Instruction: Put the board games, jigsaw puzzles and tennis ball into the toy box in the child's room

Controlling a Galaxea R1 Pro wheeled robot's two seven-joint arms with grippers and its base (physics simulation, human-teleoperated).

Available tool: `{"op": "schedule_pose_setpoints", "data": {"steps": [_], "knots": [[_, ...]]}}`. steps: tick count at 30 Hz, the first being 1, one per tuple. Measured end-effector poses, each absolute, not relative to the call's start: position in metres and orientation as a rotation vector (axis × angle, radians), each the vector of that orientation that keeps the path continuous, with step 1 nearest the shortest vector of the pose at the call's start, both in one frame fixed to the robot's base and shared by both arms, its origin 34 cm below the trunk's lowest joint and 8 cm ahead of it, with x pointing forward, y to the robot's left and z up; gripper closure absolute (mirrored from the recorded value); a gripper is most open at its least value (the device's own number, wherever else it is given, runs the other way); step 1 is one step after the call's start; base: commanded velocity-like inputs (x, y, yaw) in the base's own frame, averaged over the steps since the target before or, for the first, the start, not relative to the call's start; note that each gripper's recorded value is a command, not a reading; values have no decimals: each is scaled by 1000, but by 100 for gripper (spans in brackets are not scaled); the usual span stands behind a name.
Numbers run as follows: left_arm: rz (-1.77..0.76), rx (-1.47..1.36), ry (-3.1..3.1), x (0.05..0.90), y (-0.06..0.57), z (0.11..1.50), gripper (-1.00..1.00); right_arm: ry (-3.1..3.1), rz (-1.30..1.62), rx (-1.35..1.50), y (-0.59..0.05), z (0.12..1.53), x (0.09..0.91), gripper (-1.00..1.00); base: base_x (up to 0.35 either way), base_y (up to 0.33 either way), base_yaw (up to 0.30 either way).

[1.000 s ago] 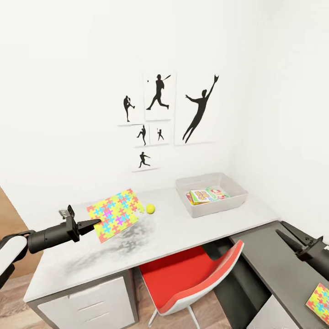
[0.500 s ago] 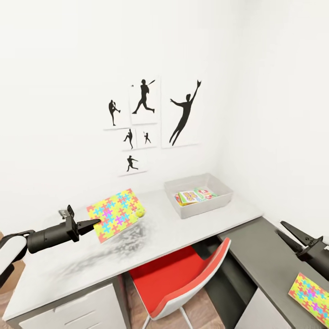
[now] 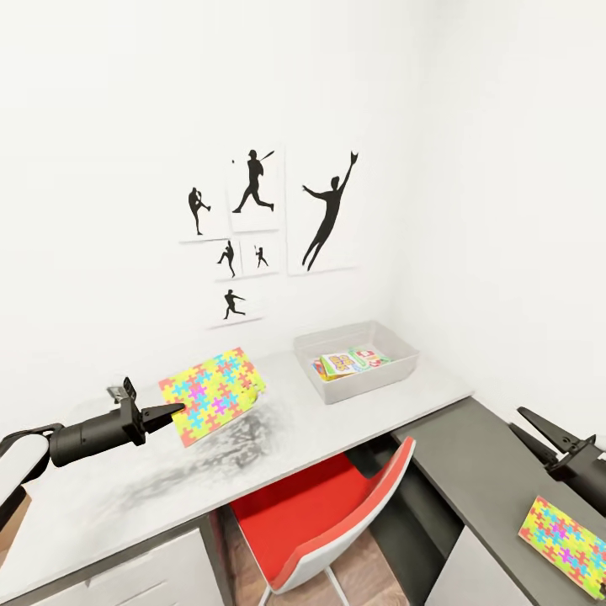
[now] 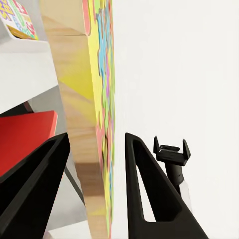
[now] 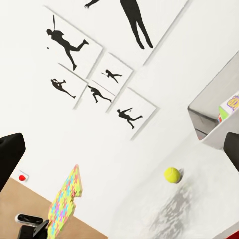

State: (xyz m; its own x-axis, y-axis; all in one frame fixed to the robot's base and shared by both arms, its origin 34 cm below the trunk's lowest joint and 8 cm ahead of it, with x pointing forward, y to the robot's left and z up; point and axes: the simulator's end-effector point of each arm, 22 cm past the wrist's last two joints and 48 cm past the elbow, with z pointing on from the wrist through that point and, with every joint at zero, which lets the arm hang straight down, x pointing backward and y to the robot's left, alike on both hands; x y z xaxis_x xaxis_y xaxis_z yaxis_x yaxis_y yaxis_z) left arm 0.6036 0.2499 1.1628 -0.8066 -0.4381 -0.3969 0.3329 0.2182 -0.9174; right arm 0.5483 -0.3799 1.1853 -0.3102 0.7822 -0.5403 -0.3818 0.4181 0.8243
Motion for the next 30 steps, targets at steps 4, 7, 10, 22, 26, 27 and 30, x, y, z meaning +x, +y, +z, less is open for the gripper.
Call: {"op": "schedule_pose_setpoints", "data": {"steps": [4, 7, 10, 22, 26, 27, 30], "knots": [[-1650, -96, 1894, 603, 250, 1163, 100, 1469, 1214, 376, -380, 1186, 548, -100, 0, 0, -77], [-1649, -94, 1892, 603, 250, 1164, 100, 1467, 1214, 374, -380, 1187, 547, -100, 18, 0, -201], [-1646, -92, 1887, 603, 251, 1167, 100, 1464, 1214, 372, -380, 1189, 546, -100, 198, -19, -225], [-1645, -86, 1883, 601, 250, 1169, 100, 1451, 1208, 370, -381, 1192, 546, -100, 143, -42, -120], [-1644, -86, 1883, 601, 250, 1170, 100, 1455, 1212, 369, -381, 1192, 545, -100, 294, 0, -55], [-1644, -86, 1883, 601, 250, 1170, 100, 1456, 1212, 369, -381, 1192, 545, -100, 327, 0, -210], [-1643, -87, 1883, 601, 250, 1169, 100, 1458, 1214, 368, -380, 1192, 545, -100, 331, 0, -249]]}}
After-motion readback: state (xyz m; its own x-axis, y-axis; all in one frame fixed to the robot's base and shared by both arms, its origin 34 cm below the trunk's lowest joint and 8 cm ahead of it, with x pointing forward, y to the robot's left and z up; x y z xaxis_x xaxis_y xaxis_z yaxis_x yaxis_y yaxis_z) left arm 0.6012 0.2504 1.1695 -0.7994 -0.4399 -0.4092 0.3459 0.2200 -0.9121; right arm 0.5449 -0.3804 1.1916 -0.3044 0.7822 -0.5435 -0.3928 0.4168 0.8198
